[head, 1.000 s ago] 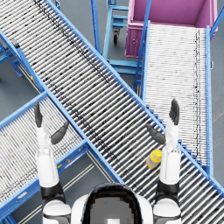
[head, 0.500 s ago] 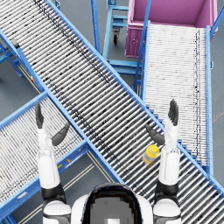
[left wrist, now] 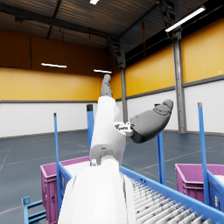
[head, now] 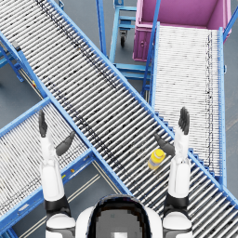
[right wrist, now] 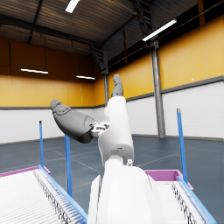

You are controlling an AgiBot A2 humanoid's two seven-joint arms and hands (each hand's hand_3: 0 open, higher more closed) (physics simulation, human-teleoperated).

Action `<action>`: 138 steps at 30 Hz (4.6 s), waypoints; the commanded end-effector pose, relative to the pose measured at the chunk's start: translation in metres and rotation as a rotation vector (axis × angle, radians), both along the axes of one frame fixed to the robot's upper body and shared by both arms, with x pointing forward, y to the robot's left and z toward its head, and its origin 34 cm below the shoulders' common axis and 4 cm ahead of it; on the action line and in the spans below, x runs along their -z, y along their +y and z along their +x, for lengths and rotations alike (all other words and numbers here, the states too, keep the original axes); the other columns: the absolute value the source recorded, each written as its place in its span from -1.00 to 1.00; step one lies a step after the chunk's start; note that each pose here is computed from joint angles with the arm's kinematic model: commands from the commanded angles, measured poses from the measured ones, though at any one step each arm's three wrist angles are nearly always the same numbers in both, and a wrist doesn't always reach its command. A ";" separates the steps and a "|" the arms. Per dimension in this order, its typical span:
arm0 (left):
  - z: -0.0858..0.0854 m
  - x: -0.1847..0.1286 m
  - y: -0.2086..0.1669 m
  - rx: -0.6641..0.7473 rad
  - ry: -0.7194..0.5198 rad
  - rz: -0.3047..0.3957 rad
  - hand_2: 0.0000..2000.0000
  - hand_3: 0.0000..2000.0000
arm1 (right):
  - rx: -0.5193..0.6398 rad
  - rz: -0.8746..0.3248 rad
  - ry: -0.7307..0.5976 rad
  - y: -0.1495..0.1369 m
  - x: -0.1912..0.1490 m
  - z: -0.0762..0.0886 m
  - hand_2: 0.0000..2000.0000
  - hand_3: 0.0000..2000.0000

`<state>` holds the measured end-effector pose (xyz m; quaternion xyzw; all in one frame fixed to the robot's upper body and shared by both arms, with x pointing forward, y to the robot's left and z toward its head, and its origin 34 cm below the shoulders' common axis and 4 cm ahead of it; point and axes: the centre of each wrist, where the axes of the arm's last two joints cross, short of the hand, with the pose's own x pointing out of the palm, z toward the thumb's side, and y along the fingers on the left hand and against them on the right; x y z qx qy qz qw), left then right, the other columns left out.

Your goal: Pick up the oil and place it on the left assembly line, put the cola on the right, and keep Sprite still

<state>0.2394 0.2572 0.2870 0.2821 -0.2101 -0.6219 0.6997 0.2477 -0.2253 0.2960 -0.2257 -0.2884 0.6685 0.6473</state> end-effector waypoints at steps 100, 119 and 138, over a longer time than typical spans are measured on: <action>0.000 0.082 -0.113 0.399 0.314 0.010 -1.00 -1.00 | -0.616 -0.285 0.097 0.160 0.008 0.045 1.00 1.00; 0.007 0.071 -0.136 0.551 0.285 0.052 1.00 -0.02 | -0.595 -0.320 0.167 0.174 0.043 0.017 1.00 1.00; 0.012 0.133 0.022 -0.096 0.465 -0.268 1.00 1.00 | -0.442 -0.181 0.124 0.127 0.029 0.011 -1.00 -1.00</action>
